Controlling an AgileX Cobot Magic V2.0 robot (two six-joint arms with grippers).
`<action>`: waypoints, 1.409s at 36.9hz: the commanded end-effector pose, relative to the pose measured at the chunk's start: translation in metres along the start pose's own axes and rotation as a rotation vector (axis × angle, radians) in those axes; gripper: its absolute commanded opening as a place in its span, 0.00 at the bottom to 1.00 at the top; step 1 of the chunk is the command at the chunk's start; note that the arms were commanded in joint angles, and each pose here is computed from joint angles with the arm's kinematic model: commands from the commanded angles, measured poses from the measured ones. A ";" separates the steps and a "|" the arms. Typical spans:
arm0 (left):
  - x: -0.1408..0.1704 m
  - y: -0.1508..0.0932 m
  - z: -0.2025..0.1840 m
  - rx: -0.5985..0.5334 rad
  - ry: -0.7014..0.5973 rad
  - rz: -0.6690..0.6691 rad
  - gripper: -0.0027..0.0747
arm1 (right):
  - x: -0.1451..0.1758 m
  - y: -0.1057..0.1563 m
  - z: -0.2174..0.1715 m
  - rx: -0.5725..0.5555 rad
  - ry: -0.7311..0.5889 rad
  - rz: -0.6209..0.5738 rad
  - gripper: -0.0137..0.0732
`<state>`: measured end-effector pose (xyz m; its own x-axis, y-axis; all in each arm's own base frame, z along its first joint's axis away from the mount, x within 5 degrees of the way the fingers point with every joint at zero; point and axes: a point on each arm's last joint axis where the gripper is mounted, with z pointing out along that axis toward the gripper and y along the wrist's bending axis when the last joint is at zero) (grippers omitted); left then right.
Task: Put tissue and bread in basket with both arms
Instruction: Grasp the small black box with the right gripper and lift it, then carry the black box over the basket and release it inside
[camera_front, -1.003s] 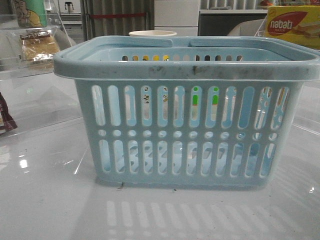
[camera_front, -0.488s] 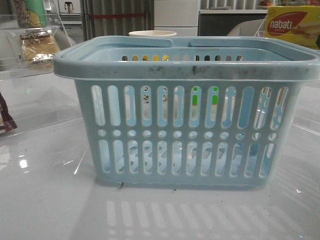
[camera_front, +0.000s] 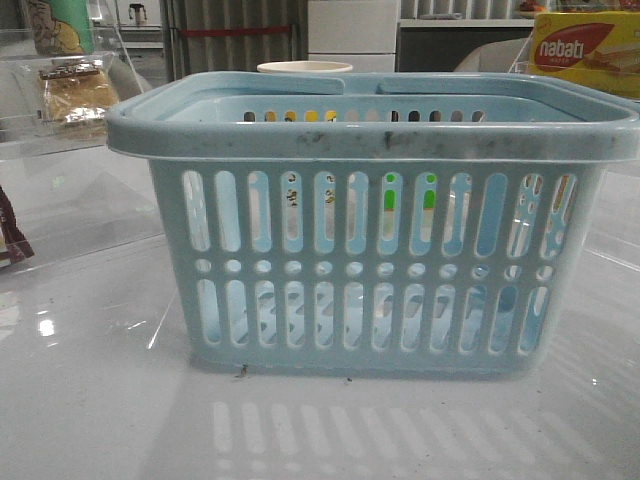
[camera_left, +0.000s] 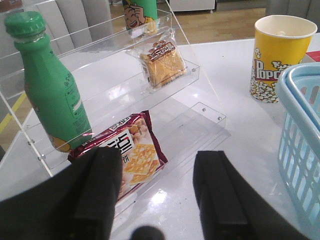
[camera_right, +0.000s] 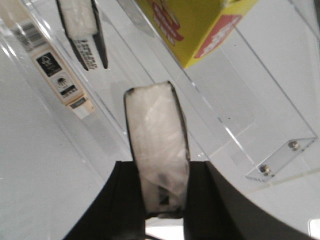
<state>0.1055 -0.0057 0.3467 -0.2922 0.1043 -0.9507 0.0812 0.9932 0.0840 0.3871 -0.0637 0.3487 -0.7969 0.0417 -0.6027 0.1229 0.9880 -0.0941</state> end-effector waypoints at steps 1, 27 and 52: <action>-0.016 0.001 -0.002 -0.007 -0.099 -0.012 0.55 | -0.016 0.007 -0.062 -0.039 -0.146 0.011 0.38; -0.016 0.001 -0.002 -0.007 -0.099 -0.012 0.55 | 0.044 0.148 -0.108 -0.525 -0.050 -0.312 0.38; -0.016 0.001 -0.002 -0.007 -0.099 -0.012 0.55 | 0.075 0.182 -0.046 -0.609 0.094 -0.340 0.67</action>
<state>0.1055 -0.0057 0.3467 -0.2922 0.1043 -0.9507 0.0812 0.9932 0.0840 0.3245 0.1244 0.2992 -0.8350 -0.3274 -0.4421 -0.4512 0.8674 0.2097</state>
